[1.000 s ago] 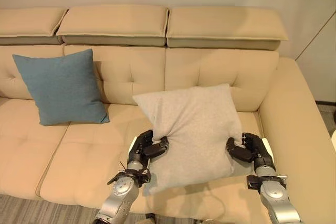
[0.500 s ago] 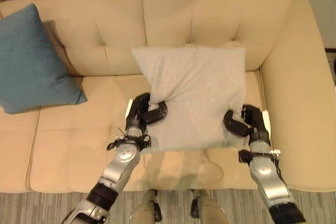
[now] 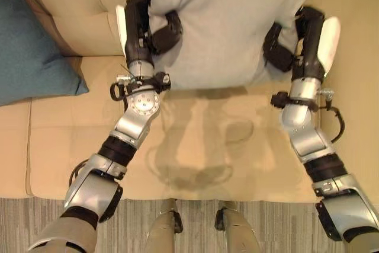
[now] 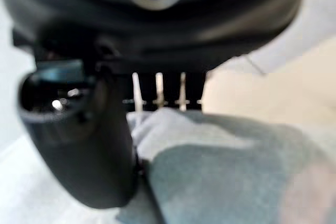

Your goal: Pick up all the scattered cushions and arrange them neatly on the sofa.

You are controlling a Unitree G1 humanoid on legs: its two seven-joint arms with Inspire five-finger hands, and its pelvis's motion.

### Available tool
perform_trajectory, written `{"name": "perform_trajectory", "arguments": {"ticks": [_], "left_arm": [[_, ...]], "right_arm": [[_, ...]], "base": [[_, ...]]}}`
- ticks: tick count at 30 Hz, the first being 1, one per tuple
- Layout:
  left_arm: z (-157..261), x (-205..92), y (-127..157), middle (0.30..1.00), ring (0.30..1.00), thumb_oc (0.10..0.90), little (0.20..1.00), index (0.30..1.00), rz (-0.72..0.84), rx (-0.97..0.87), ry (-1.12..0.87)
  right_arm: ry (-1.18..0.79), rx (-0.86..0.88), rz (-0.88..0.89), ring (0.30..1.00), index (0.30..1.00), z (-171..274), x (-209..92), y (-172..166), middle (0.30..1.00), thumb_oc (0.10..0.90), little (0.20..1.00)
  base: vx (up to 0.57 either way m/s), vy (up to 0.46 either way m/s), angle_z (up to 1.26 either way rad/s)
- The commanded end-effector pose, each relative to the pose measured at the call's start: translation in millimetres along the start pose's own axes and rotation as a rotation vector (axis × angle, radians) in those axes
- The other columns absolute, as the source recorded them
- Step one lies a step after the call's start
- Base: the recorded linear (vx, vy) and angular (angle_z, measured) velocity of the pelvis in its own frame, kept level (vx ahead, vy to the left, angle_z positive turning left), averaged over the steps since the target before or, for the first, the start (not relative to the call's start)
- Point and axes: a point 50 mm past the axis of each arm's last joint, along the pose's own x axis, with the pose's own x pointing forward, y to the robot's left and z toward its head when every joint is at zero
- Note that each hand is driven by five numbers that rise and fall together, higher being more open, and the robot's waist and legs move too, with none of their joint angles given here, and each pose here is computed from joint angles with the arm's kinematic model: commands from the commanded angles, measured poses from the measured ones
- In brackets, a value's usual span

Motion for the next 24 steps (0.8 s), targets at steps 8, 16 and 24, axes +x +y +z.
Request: {"name": "perform_trajectory", "arguments": {"ticks": [8,16,24], "left_arm": [[42,29,-45,0.300,0.300,0.400,0.300,0.300,-0.181,0.074,-0.222],[6,27,-31,0.900,0.900,0.800,0.900,0.900,-0.139,0.114,-0.054],[-34,-1,-11,0.900,0.900,0.800,0.900,0.900,-0.091,0.107,0.084]], "right_arm": [[-0.250,0.126,0.041,0.300,0.300,70,36,31,0.300,0.400,0.300],[-0.077,0.086,0.165,0.900,0.900,42,27,55,0.900,0.800,0.900],[0.043,0.073,0.291,0.900,0.900,10,-14,72,0.900,0.800,0.900]], "base": [[-0.03,-0.007,-0.05],[-0.03,-0.007,0.05],[-0.01,-0.010,0.00]]}}
